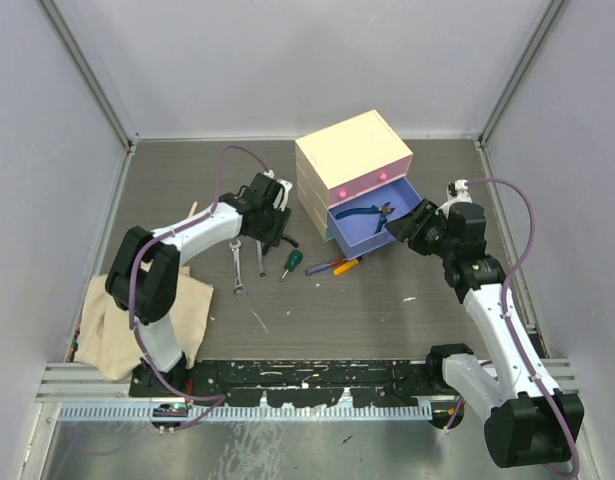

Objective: Sort the tools into containers
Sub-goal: Pick up the pliers at the center of the board.

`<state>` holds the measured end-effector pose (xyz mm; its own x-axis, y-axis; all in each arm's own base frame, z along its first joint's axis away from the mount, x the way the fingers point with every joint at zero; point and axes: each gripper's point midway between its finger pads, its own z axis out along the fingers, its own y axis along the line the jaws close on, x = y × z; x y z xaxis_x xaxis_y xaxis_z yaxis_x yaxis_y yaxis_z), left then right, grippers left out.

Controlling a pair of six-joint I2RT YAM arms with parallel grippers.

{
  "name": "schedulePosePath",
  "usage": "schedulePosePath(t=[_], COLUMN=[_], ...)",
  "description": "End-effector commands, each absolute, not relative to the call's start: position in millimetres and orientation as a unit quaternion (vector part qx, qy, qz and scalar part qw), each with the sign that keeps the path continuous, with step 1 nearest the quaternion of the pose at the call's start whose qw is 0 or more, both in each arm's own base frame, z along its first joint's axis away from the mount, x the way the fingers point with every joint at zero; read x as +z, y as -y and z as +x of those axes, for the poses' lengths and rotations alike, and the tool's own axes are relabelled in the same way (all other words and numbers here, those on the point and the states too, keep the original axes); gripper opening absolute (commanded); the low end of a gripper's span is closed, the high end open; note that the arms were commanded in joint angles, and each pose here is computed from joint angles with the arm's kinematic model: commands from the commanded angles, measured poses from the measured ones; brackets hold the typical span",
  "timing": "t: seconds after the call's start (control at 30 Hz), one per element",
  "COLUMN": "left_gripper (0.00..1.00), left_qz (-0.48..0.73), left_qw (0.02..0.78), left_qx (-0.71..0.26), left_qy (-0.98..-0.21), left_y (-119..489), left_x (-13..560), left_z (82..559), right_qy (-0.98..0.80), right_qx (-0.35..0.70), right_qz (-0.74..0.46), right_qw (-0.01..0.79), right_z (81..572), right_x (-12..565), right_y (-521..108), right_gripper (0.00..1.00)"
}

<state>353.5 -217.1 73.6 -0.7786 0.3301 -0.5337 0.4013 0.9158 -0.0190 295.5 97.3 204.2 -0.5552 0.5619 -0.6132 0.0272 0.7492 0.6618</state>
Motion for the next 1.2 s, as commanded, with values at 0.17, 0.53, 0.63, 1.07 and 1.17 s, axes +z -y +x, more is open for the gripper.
schedulePosePath(t=[0.17,0.53,0.63,1.07,1.17], left_gripper=[0.43,0.37,0.35,0.17,0.09], left_qz=[0.204,0.206,0.202,0.186,0.177], left_qw=[0.268,0.237,0.228,0.201,0.209], left_qx=[-0.092,-0.069,-0.054,-0.031,-0.026], left_qy=[-0.937,-0.947,-0.951,-0.961,-0.961], left_y=[229,220,215,203,200], left_x=[66,43,36,17,23], left_z=[376,373,372,361,361], right_qy=[-0.823,-0.823,-0.822,-0.817,-0.812], right_qx=[0.314,0.323,0.324,0.328,0.323], right_qz=[0.160,0.163,0.162,0.159,0.162], right_qw=[0.446,0.439,0.439,0.447,0.458], right_z=[294,295,295,295,295], right_x=[208,207,208,216,222], right_y=[-100,-103,-103,-104,-101], right_gripper=[0.50,0.50,0.50,0.50,0.50])
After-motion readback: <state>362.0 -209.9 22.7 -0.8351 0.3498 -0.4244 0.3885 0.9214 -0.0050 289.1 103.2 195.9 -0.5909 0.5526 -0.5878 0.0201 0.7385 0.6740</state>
